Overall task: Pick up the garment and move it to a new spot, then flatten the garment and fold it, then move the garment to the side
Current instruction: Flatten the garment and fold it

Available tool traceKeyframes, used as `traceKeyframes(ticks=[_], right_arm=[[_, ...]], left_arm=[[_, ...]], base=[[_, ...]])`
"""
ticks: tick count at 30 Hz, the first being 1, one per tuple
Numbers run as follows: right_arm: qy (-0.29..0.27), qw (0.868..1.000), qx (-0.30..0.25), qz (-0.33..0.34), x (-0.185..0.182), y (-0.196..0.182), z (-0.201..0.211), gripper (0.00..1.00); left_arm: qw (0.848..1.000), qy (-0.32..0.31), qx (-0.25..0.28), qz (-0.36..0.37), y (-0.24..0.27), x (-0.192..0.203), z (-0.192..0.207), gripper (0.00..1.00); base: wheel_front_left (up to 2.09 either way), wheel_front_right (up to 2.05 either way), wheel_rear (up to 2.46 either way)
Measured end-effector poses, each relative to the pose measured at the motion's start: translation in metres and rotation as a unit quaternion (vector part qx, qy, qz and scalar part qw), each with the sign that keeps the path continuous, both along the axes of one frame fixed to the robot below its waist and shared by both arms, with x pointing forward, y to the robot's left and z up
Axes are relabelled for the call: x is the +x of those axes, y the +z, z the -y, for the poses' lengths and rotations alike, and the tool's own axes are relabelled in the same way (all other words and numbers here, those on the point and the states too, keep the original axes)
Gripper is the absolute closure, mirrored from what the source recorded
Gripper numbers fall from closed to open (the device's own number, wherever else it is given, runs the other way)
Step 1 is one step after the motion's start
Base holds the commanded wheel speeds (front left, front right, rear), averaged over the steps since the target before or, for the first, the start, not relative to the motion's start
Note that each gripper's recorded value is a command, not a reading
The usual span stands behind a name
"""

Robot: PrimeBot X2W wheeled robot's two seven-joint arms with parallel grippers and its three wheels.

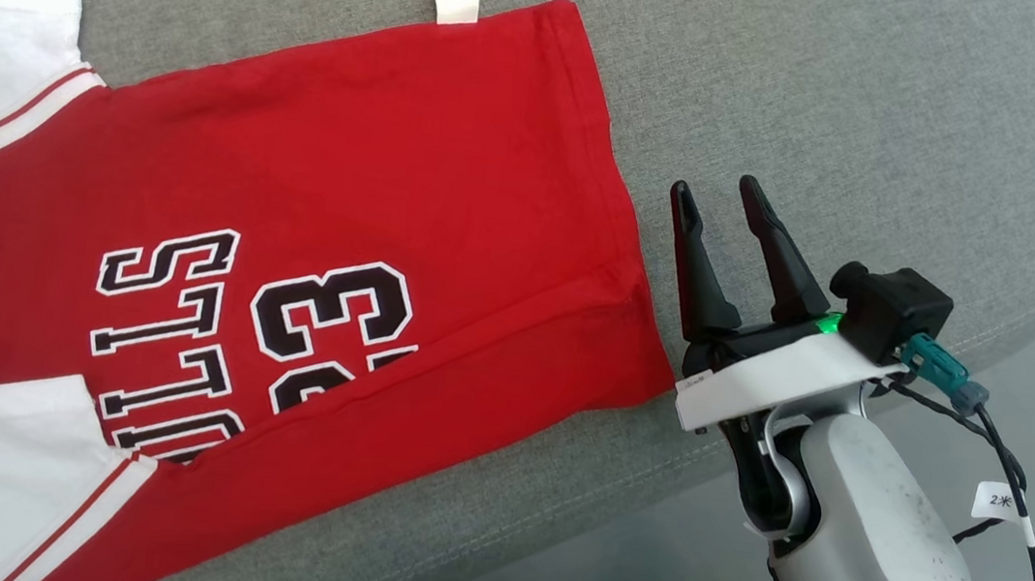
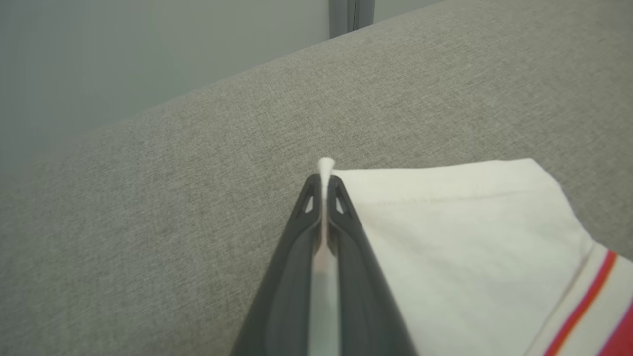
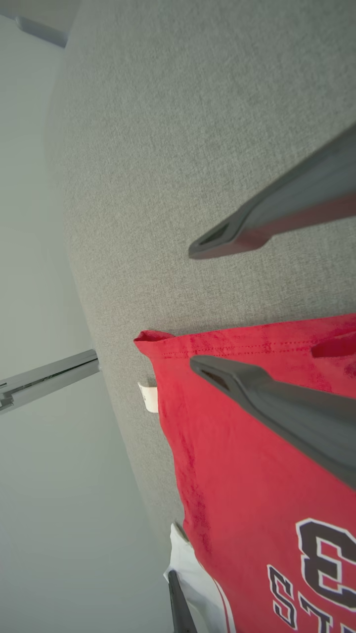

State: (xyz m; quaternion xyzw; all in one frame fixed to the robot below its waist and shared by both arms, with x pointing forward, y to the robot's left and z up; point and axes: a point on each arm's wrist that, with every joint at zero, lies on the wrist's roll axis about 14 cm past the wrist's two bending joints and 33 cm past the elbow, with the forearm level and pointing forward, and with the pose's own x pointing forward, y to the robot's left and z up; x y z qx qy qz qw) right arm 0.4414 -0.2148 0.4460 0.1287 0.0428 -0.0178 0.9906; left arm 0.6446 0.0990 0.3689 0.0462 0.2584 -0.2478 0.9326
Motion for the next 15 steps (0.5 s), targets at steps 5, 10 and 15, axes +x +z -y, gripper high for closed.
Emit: traceKeyframes(ticks=[5,10,15], right_arm=[[0.019,1.0,-0.004,0.009,0.013,0.006,-0.009,0.0],[0.039,0.999,-0.014,0.007,0.037,0.007,-0.015,0.0],[0.057,0.998,-0.007,-0.001,0.07,0.007,-0.023,0.0]], left_arm=[[1.0,-0.007,-0.006,0.014,0.011,-0.001,0.002,1.0],[1.0,-0.019,-0.01,0.022,0.016,-0.005,0.008,1.0],[0.999,-0.027,-0.016,0.033,0.021,-0.008,0.009,1.0]], base=[[0.0,0.0,0.0],[0.0,0.0,0.0],[0.0,0.0,0.0]])
